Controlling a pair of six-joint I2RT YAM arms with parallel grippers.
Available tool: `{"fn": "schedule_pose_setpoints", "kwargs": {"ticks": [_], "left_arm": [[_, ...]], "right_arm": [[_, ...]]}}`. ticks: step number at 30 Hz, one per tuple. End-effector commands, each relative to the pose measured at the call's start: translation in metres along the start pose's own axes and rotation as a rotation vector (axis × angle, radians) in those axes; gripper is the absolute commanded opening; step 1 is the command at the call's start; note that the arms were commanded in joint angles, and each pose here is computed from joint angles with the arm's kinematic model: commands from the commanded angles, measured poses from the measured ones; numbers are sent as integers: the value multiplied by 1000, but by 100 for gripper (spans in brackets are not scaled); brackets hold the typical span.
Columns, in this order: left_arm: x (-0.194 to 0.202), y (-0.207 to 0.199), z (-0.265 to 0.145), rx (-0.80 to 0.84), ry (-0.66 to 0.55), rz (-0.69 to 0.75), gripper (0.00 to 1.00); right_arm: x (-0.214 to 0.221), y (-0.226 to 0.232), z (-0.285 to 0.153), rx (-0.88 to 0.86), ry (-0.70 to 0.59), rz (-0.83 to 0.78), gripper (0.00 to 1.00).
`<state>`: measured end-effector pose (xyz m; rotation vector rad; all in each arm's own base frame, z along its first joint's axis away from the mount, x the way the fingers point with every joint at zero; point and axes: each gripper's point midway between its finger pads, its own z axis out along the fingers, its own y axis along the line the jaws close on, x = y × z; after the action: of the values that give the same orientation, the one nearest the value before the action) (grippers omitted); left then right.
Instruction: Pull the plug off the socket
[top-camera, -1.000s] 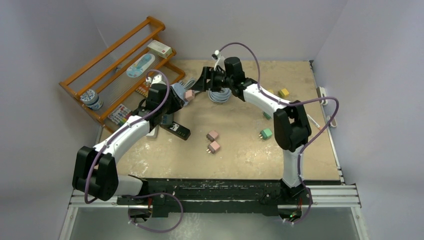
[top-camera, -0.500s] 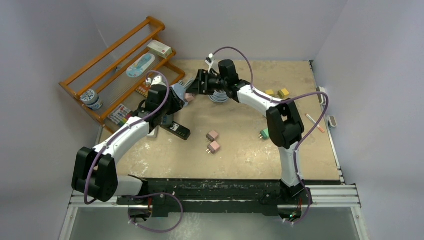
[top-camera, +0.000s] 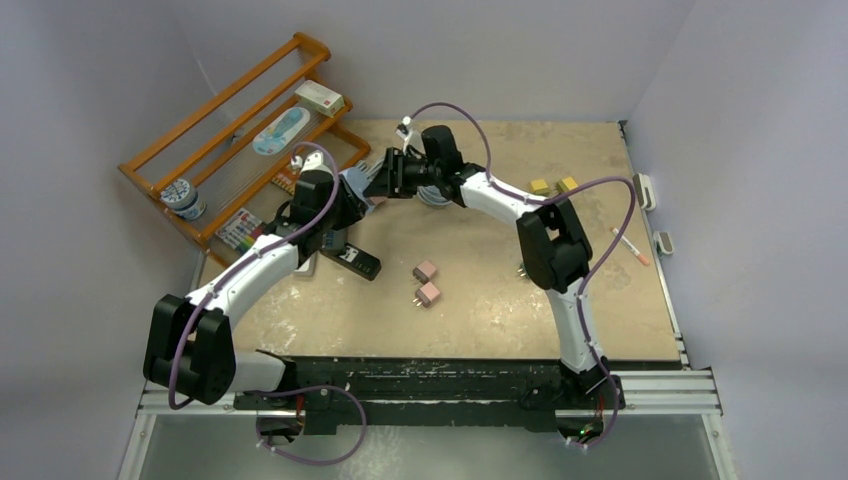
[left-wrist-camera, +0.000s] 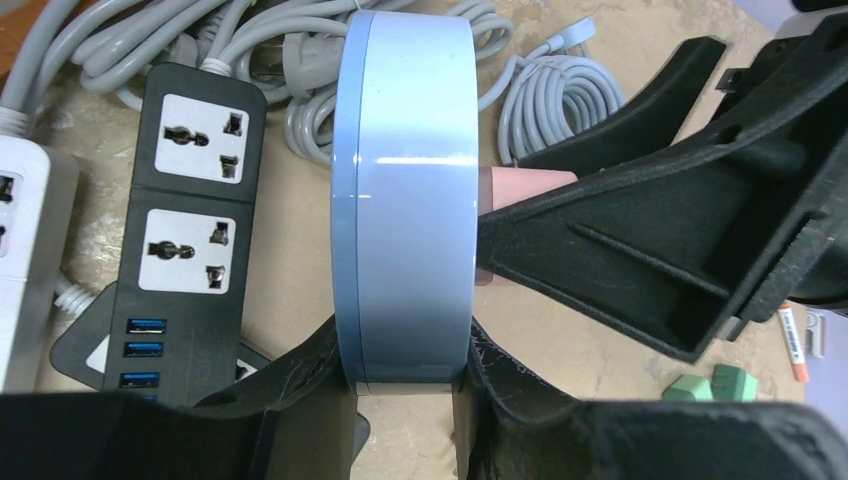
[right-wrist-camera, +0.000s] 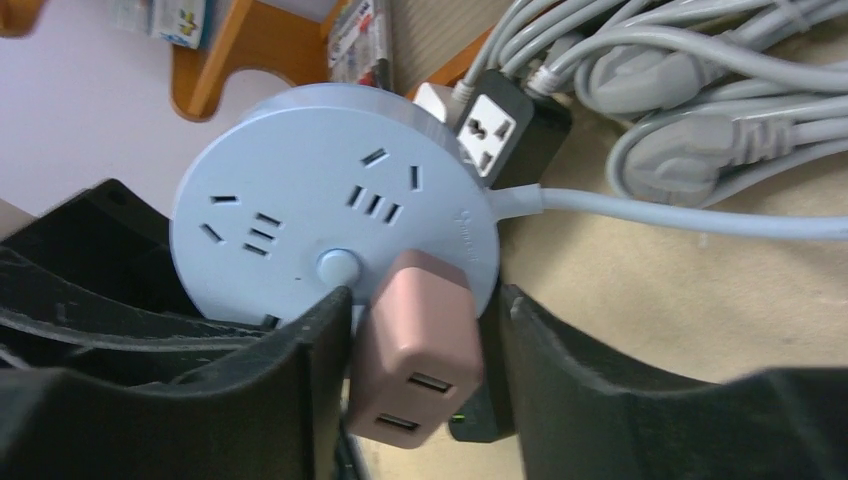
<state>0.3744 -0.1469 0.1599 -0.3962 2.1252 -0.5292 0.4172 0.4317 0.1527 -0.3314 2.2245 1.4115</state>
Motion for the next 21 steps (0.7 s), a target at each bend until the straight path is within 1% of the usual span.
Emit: {"fn": "schedule_pose_setpoints", "kwargs": {"ticks": [1,2,5,9,10,13,14,15,18,21], "left_arm": [[-44,-28,-9,97,-151,24,3],[-44,-29,-9,103,-150,31,6],[-47,-30,-10,109,-165,33,8],[-49,-32,-10,116,-173,29,13],[-49,-31,-9,111,-173,22,16],[-48,-32,-6,110,-163,13,17],[-47,-34,-6,122,-162,12,10],[-47,-37,-6,140,-161,10,0],[-54,-44,-12,184,-210,-18,0],[-59,-45,-15,187,-236,-28,0]], "right_arm": [[-4,32,-1,-44,3,-48,40],[-2,32,0,-44,10,-50,30],[4,29,0,-33,21,-51,0],[8,22,-2,-9,22,-67,0],[8,22,-3,-6,19,-75,0],[7,21,-5,11,9,-97,0],[7,20,-6,21,7,-113,0],[7,19,-6,32,4,-122,0],[10,19,-7,51,3,-140,0],[14,16,-4,63,8,-151,0]]}}
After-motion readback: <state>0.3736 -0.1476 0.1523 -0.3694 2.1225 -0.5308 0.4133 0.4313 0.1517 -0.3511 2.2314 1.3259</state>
